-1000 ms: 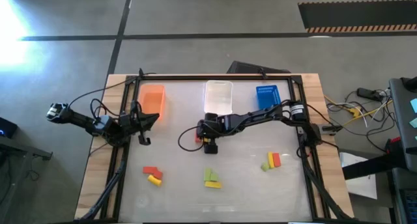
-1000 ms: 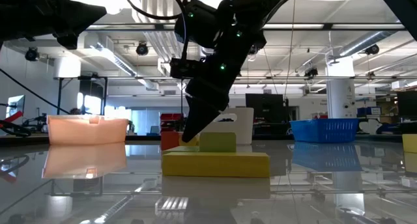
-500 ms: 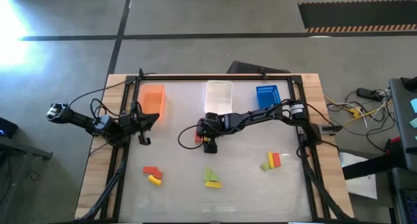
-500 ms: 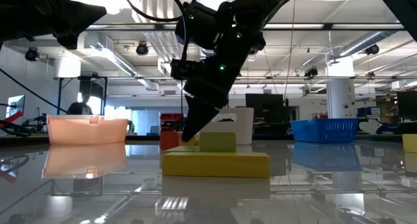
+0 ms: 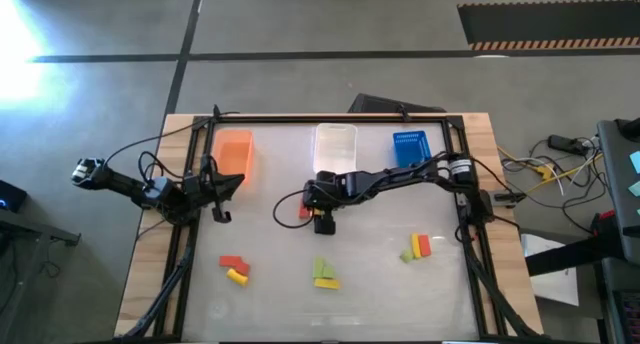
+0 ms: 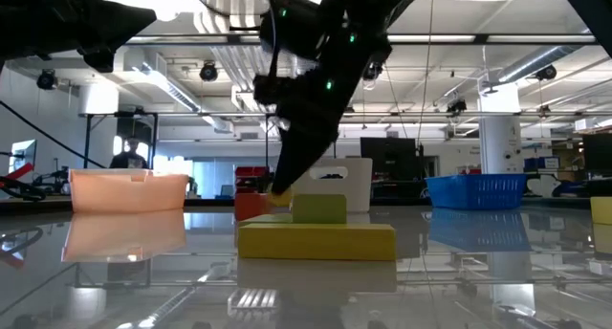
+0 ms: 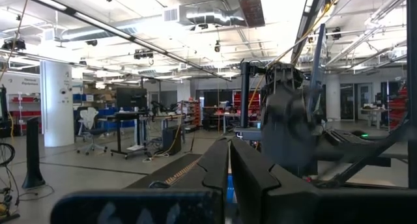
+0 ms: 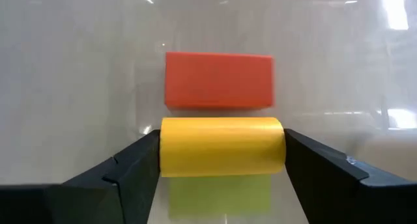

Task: Sort & place blocks by color
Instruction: Put the top center yellow block into the white bin

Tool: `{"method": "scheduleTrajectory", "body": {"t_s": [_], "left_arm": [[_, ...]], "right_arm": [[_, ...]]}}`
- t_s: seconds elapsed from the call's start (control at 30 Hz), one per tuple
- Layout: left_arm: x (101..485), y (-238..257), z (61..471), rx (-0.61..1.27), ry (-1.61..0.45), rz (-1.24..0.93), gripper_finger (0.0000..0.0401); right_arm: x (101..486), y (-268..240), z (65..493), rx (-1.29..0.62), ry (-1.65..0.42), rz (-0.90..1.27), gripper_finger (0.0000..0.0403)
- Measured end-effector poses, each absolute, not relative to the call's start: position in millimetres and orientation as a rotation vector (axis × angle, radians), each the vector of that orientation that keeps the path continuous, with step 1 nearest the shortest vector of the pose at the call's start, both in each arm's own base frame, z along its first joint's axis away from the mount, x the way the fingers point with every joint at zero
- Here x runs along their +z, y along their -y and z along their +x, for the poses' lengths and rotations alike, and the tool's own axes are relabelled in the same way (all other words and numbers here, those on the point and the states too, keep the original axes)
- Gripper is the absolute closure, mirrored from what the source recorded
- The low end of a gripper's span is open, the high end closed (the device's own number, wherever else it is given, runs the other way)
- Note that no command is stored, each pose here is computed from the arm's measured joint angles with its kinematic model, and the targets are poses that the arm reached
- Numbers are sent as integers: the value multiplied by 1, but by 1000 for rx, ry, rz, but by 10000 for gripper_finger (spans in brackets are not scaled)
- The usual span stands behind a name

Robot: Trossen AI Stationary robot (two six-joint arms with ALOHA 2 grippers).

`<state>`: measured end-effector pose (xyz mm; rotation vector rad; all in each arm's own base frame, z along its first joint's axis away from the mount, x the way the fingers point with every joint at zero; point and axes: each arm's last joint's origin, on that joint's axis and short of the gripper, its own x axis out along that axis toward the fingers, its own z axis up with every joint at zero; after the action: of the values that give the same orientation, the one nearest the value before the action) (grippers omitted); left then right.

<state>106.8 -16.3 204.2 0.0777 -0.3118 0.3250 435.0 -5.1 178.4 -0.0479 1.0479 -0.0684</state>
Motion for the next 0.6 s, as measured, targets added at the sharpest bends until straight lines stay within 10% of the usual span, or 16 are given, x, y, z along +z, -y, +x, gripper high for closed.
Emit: {"method": "scheduleTrajectory", "body": {"t_s": [0.6], "left_arm": [[205, 16, 106, 335, 318, 72, 399]], "right_arm": [[285, 80, 385, -209, -951, -141, 129]]}}
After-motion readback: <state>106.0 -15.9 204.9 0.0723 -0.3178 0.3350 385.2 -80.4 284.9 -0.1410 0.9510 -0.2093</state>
